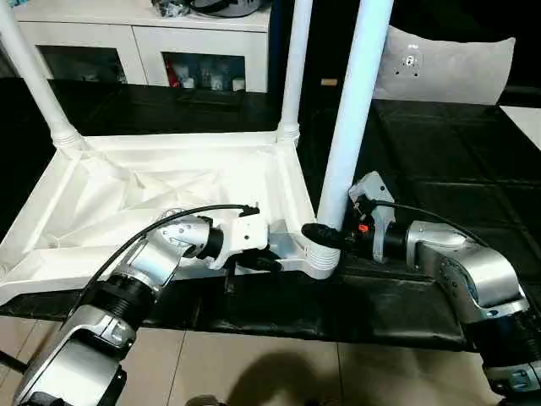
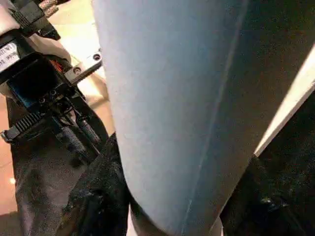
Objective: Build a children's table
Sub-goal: Insert table leg to table base
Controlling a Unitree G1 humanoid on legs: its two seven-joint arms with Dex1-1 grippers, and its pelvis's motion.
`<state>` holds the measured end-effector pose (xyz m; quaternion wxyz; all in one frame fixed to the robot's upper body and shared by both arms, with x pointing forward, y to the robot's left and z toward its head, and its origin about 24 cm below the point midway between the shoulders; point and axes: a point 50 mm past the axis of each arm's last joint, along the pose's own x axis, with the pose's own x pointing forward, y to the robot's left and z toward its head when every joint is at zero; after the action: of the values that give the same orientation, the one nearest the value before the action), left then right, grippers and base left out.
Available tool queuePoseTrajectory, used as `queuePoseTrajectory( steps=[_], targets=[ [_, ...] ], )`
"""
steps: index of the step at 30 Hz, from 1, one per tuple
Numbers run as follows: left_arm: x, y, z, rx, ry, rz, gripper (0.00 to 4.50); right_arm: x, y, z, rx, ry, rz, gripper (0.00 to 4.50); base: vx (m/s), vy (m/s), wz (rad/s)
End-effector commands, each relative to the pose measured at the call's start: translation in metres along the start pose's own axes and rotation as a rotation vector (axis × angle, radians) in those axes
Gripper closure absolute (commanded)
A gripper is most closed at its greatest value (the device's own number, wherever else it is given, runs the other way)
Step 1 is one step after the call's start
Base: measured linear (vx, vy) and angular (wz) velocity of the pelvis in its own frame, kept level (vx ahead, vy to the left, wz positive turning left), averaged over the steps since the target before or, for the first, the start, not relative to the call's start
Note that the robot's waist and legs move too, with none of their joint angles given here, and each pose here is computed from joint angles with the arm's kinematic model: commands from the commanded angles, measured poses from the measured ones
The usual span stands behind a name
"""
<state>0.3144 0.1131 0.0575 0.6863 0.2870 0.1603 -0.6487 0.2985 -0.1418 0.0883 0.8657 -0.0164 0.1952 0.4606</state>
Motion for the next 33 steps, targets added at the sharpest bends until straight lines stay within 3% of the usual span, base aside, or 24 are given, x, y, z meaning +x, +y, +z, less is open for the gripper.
queuePoseTrajectory(
  steps=[1,8,19,25,29,33],
  targets=[
    [0.004,-0.002,0.001,0.044,0.041,-0.051,4.50,0.002,-0.003,-0.009,0.025,0.032,-0.022,2.60,0.000,0.000,0.00],
    [0.003,-0.001,-0.001,0.039,0.036,-0.033,4.50,0.002,-0.007,-0.016,0.137,-0.058,-0.052,2.60,0.000,0.000,0.00],
    [0.000,-0.001,-0.002,0.010,-0.003,0.021,4.50,-0.001,-0.001,-0.041,0.256,-0.214,-0.167,2.61,0.000,0.000,0.00],
    [0.001,-0.003,-0.003,0.004,-0.004,0.023,4.50,-0.002,0.010,-0.051,0.149,-0.210,-0.202,2.61,0.000,0.000,0.00],
    [0.001,-0.004,-0.003,0.005,0.000,0.022,4.50,-0.001,0.015,-0.057,0.024,-0.137,-0.196,2.61,0.000,0.000,0.00],
    [0.001,-0.004,-0.004,0.007,0.004,0.021,4.50,0.000,0.017,-0.063,-0.032,-0.079,-0.181,2.61,0.000,0.000,0.00]
  ],
)
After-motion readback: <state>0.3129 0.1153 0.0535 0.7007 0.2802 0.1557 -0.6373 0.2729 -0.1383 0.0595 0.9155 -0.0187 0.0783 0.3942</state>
